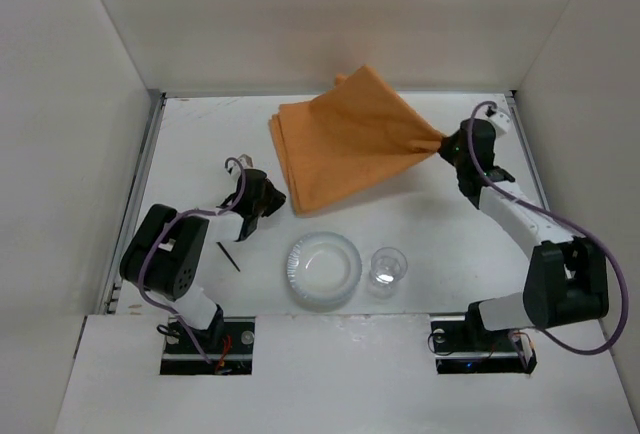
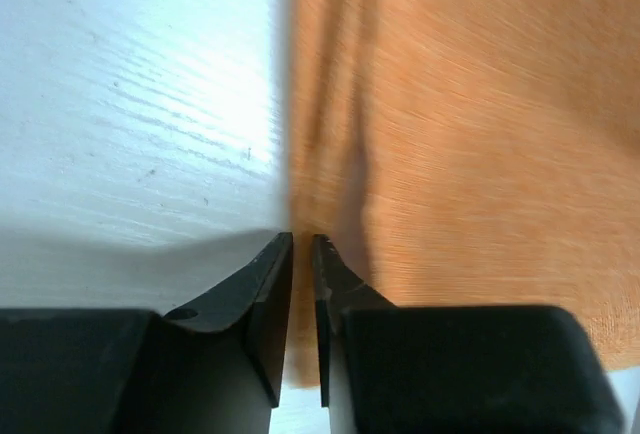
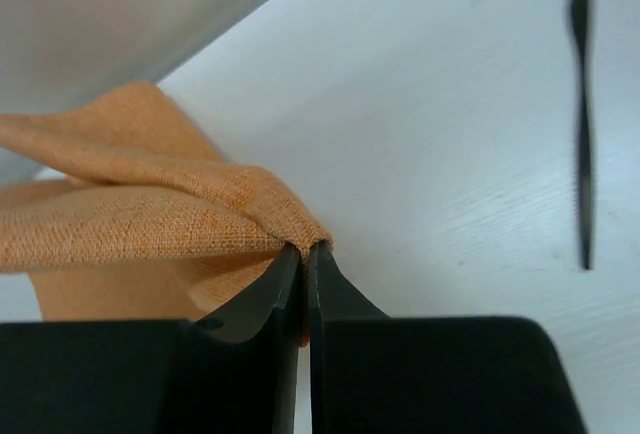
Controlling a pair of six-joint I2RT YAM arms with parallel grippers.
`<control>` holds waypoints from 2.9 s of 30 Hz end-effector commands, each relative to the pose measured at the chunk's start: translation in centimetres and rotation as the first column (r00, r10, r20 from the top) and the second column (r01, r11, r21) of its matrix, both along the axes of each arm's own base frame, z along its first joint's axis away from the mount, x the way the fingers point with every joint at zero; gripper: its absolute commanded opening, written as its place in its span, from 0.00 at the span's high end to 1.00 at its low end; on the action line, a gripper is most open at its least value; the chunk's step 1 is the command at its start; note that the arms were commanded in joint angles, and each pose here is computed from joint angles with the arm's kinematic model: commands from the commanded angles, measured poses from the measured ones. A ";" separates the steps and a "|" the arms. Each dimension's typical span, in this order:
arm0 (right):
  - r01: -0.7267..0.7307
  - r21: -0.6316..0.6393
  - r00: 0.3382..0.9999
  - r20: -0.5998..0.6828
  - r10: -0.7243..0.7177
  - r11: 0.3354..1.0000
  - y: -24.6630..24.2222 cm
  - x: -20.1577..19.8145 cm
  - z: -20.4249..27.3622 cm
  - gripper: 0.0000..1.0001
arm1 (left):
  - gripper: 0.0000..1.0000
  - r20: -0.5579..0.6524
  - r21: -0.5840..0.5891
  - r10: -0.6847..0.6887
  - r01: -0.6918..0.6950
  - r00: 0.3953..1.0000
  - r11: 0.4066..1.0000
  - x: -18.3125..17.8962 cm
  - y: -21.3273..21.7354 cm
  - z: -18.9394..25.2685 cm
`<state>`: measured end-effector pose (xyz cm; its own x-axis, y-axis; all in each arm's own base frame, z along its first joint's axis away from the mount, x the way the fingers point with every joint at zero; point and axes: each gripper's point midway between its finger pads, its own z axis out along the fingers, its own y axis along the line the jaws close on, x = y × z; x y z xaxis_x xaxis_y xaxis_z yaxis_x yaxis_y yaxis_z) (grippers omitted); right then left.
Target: Set the dinner table for one person
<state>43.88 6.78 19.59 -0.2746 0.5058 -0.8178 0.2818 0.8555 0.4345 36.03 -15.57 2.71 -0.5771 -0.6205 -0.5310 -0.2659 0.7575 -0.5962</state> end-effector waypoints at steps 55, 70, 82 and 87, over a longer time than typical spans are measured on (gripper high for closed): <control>-0.242 -0.462 0.970 -0.140 0.199 0.853 10.7 -1.4 -2.4 0.34 | 0.99 -0.002 0.173 0.276 -0.271 0.961 0.947 2.8 9.0 -0.2; -0.628 -0.629 0.771 -0.426 0.473 0.457 19.6 0.1 -6.6 0.20 | 0.97 0.012 0.139 0.232 -0.232 0.973 0.963 3.4 7.3 -0.1; -0.570 -0.660 0.819 -0.412 0.399 0.489 19.1 4.5 -7.2 0.57 | 0.97 -0.005 0.117 0.234 -0.231 0.972 0.966 3.5 7.2 -1.2; -0.483 -0.567 0.875 -0.340 0.345 0.667 16.4 6.9 -6.5 0.83 | 0.97 -0.005 0.117 0.238 -0.236 0.971 0.965 3.5 7.4 -1.2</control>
<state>48.19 25.07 10.46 -0.5125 -0.4624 -0.7235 -0.2855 0.8864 -0.3643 40.27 -8.31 2.94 -0.4098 -0.6693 -0.6197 -0.4352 0.7406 -0.5120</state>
